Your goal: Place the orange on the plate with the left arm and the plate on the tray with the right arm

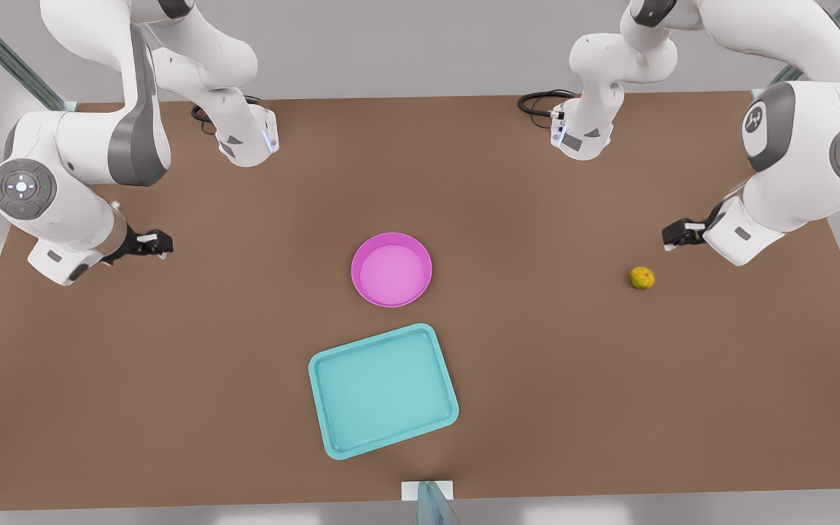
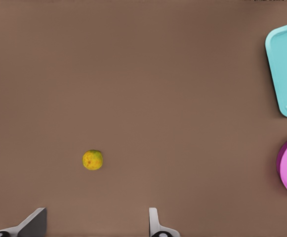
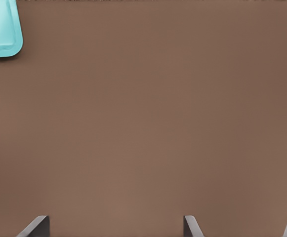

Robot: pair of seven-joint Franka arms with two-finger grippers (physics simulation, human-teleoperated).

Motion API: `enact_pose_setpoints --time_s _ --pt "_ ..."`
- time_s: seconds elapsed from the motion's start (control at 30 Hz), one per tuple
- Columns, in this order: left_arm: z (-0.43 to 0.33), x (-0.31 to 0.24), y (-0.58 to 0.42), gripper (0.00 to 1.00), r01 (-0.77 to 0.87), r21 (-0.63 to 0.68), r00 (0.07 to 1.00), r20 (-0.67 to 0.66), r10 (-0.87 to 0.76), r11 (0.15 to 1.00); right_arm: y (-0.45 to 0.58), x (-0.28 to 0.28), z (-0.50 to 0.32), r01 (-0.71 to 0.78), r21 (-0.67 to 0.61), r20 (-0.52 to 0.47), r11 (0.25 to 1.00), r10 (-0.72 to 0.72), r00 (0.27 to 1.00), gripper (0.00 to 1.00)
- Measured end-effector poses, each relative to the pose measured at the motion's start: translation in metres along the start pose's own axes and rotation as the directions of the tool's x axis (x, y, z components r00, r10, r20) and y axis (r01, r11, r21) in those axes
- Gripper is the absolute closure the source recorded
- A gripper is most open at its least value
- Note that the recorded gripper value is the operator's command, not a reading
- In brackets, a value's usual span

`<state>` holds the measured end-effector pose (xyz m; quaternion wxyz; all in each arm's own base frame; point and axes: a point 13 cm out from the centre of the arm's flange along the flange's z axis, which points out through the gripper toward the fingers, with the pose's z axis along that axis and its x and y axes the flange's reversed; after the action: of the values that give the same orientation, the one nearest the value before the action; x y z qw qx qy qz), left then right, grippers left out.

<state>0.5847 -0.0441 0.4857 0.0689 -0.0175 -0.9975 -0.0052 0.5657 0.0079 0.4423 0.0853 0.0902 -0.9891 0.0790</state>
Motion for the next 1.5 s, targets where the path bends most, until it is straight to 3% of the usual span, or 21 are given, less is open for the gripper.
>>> enact_pose_setpoints --time_s 0.07,0.17,0.3,0.43,0.57,1.17,1.23,1.5 --pt "0.025 0.002 0.005 0.00 0.014 0.000 0.999 -0.052 -0.014 1.000 0.000 -0.003 0.000 0.005 0.001 0.010 1.000 -0.005 1.000 0.00" --pt "0.219 0.028 0.061 0.00 0.117 -0.017 0.942 -0.315 -0.116 0.993 0.000 -0.006 0.000 0.012 0.001 0.019 1.000 -0.012 1.000 0.00" --pt "0.335 0.049 0.115 0.00 0.161 -0.011 0.943 -0.293 -0.157 0.987 0.000 -0.009 0.001 0.019 -0.001 0.025 1.000 -0.019 1.000 0.00" --pt "0.360 0.032 0.127 0.00 0.118 -0.005 0.978 -0.175 -0.117 0.993 0.000 -0.011 0.003 0.026 -0.002 0.027 1.000 -0.026 0.999 0.00" --pt "0.388 0.038 0.126 0.00 0.076 0.000 0.986 -0.151 -0.075 0.997 0.001 -0.012 0.003 0.031 -0.002 0.029 1.000 -0.031 0.999 0.00" --pt "0.458 0.051 0.129 0.00 -0.039 0.003 0.977 -0.210 0.039 0.999 -0.002 -0.015 0.013 0.039 -0.004 0.012 0.999 -0.039 0.999 0.00" --pt "0.460 0.052 0.129 0.17 -0.046 0.004 0.976 -0.212 0.046 0.999 -0.003 -0.015 0.013 0.039 -0.004 0.012 0.999 -0.039 0.999 0.00" --pt "0.466 0.051 0.126 0.25 -0.066 0.012 0.975 -0.213 0.067 0.998 -0.003 -0.016 0.015 0.041 -0.005 0.010 0.999 -0.041 0.999 0.00"
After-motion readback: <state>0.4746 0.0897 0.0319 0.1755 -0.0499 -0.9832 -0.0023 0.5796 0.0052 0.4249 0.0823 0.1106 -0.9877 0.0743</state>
